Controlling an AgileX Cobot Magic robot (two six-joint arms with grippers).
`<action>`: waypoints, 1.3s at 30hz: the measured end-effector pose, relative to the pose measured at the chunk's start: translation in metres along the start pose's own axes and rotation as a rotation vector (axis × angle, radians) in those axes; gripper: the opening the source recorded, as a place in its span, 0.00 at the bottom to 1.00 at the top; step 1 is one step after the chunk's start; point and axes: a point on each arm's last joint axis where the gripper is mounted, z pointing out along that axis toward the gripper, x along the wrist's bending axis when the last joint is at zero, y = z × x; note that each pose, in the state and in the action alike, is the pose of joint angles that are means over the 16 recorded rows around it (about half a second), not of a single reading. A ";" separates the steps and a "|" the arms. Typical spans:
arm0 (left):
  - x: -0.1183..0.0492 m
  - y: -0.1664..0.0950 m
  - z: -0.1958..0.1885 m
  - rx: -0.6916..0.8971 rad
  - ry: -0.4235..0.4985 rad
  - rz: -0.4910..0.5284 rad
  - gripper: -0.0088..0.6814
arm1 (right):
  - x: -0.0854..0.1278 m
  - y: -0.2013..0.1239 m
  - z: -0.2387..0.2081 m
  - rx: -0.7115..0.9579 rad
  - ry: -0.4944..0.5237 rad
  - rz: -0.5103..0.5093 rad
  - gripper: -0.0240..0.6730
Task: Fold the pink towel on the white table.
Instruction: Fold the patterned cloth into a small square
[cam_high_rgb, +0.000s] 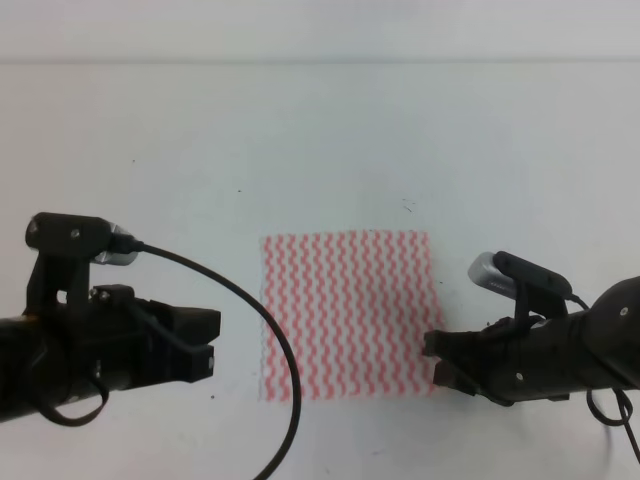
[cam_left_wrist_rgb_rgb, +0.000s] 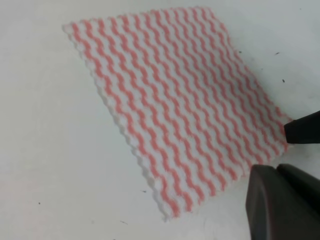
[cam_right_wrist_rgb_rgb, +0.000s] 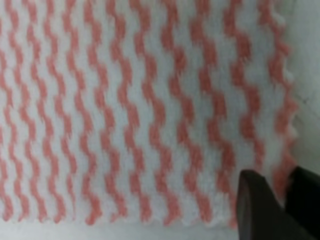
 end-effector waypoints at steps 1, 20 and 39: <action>0.000 0.000 0.000 0.000 0.000 0.000 0.00 | 0.000 0.000 0.000 -0.001 0.000 0.000 0.15; 0.000 0.000 0.000 -0.001 -0.003 0.229 0.00 | 0.027 0.022 -0.015 -0.058 0.086 -0.041 0.01; 0.002 -0.009 0.038 0.005 -0.155 0.681 0.00 | 0.052 0.058 -0.018 -0.192 0.125 -0.093 0.01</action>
